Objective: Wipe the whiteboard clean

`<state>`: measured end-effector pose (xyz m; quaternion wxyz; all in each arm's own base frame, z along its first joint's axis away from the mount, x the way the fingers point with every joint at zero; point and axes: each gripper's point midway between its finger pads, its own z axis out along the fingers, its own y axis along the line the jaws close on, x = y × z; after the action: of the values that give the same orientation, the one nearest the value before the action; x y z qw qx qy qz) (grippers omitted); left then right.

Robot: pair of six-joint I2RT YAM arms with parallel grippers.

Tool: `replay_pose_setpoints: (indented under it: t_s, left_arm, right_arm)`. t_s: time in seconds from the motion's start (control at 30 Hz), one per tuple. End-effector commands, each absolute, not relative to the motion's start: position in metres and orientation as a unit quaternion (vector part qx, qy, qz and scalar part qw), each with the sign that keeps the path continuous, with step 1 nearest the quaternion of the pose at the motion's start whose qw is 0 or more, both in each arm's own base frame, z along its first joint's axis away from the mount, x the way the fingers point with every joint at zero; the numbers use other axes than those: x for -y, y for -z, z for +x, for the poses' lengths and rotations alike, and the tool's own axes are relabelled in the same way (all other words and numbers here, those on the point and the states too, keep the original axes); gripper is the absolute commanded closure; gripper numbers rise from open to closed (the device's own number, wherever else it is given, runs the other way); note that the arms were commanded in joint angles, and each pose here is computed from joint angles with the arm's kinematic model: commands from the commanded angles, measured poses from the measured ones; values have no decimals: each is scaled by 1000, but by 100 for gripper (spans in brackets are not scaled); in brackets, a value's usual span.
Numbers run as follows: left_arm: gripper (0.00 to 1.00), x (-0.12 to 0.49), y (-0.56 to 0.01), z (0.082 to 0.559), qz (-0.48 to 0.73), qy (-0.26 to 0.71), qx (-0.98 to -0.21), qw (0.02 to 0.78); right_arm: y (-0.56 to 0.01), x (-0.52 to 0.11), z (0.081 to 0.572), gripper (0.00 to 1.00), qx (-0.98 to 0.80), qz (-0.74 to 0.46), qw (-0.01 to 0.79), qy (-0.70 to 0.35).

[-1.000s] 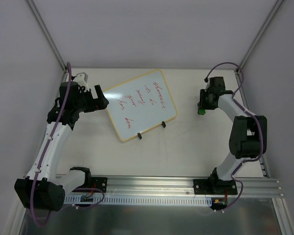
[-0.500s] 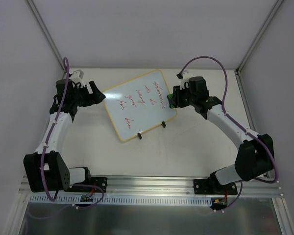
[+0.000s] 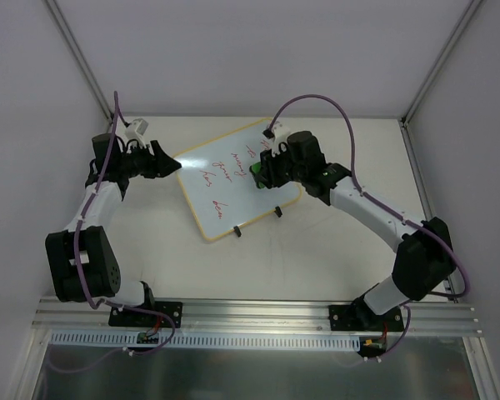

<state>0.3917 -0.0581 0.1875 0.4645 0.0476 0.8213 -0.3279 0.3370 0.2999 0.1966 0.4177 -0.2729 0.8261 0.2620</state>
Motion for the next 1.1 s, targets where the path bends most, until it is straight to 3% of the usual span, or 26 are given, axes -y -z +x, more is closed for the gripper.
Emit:
replay_pose_setpoints:
  t_s: [0.0, 0.3, 0.47, 0.53, 0.7, 1.07]
  left_arm:
    - [47, 72, -209, 394, 124, 367, -784, 486]
    - [58, 80, -200, 396, 149, 400, -775, 466]
    - [86, 84, -200, 395, 156, 418, -769, 457]
    - [92, 86, -199, 390, 165, 422, -766, 456]
    - [100, 88, -190, 381, 172, 422, -766, 453]
    - [100, 88, -181, 374, 172, 416, -771, 451]
  right_arm:
    - [-232, -325, 350, 91, -792, -285, 467, -273]
    - [-239, -368, 353, 93, -775, -313, 482, -263]
    - [-236, -386, 363, 95, -775, -310, 508, -213]
    - [-230, -389, 369, 96, -779, -302, 516, -191]
    - [-228, -420, 366, 100, -772, -301, 527, -190]
    - [-232, -466, 373, 100, -765, -268, 557, -182]
